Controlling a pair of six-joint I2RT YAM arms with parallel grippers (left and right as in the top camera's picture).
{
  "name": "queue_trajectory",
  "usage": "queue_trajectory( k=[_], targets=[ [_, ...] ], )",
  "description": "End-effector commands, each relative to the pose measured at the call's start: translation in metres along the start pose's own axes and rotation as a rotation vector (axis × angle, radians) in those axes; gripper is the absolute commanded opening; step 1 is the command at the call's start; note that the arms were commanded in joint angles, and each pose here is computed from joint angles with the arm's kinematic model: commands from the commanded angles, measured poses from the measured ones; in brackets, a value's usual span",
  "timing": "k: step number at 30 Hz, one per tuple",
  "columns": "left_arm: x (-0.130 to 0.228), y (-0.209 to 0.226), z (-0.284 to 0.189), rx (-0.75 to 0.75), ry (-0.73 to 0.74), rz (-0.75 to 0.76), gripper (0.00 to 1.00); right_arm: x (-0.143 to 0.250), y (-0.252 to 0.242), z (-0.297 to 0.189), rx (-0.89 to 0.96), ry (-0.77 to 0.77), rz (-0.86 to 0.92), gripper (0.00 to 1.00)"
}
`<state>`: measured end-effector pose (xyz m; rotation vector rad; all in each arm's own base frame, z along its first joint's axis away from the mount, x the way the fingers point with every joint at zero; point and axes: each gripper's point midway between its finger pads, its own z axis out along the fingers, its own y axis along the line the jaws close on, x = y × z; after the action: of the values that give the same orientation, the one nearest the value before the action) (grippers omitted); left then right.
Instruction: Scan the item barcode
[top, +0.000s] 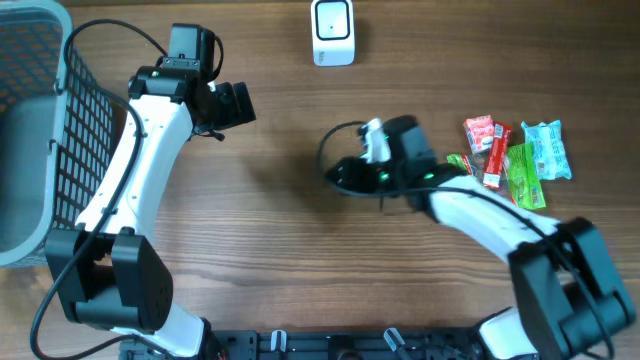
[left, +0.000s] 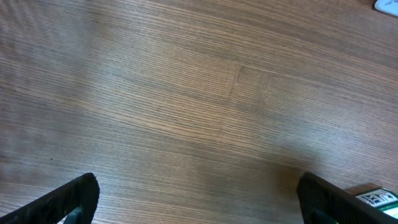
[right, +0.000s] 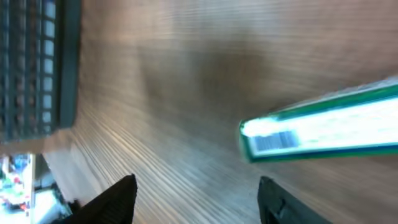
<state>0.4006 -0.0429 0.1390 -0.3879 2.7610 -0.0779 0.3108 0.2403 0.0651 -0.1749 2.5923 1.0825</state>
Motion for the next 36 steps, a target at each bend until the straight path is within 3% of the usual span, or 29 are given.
queue_trajectory(
  k=[1, 5, 10, 17, 18, 19, 22, 24, 25, 27, 33, 36],
  targets=[
    [0.0, 0.002, 0.003, -0.011, 0.001, 0.004, 1.0, -0.019, -0.019, -0.033, 0.008, -0.059, -0.197, 0.66],
    [0.0, 0.002, 0.003, -0.011, 0.001, 0.004, 1.0, -0.035, -0.047, -0.048, 0.062, -0.12, -0.047, 0.69],
    [0.0, 0.002, 0.003, -0.011, 0.001, 0.004, 1.0, -0.025, -0.053, -0.04, 0.133, -0.12, 0.256, 0.69],
    [0.0, 0.002, 0.003, -0.011, 0.001, 0.004, 1.0, -0.03, -0.063, -0.034, 0.281, -0.213, 0.332, 0.69],
    [0.0, 0.002, 0.003, -0.011, 0.001, 0.004, 1.0, -0.036, -0.058, -0.034, 0.259, -0.234, 0.316, 0.66],
    [0.0, 0.002, 0.003, -0.011, 0.001, 0.004, 1.0, -0.044, -0.05, -0.033, 0.23, -0.245, 0.246, 0.57],
    [0.0, 0.002, 0.003, -0.011, 0.001, 0.004, 1.0, -0.07, -0.041, -0.05, 0.29, -0.247, 0.186, 0.51],
    [0.0, 0.002, 0.003, -0.011, 0.001, 0.004, 1.0, -0.095, -0.025, -0.064, 0.312, -0.251, 0.119, 0.34],
    [0.0, 0.002, 0.003, -0.011, 0.001, 0.004, 1.0, -0.108, -0.016, -0.07, 0.327, -0.238, 0.092, 0.17],
    [0.0, 0.002, 0.003, -0.011, 0.001, 0.004, 1.0, -0.121, -0.01, -0.07, 0.35, -0.196, 0.048, 0.05],
    [0.0, 0.002, 0.003, -0.011, 0.001, 0.004, 1.0, -0.11, -0.05, -0.026, 0.4, -0.074, -0.016, 0.09],
    [0.0, 0.002, 0.003, -0.011, 0.001, 0.004, 1.0, -0.097, -0.065, 0.009, 0.339, 0.01, -0.054, 0.09]
  ],
)
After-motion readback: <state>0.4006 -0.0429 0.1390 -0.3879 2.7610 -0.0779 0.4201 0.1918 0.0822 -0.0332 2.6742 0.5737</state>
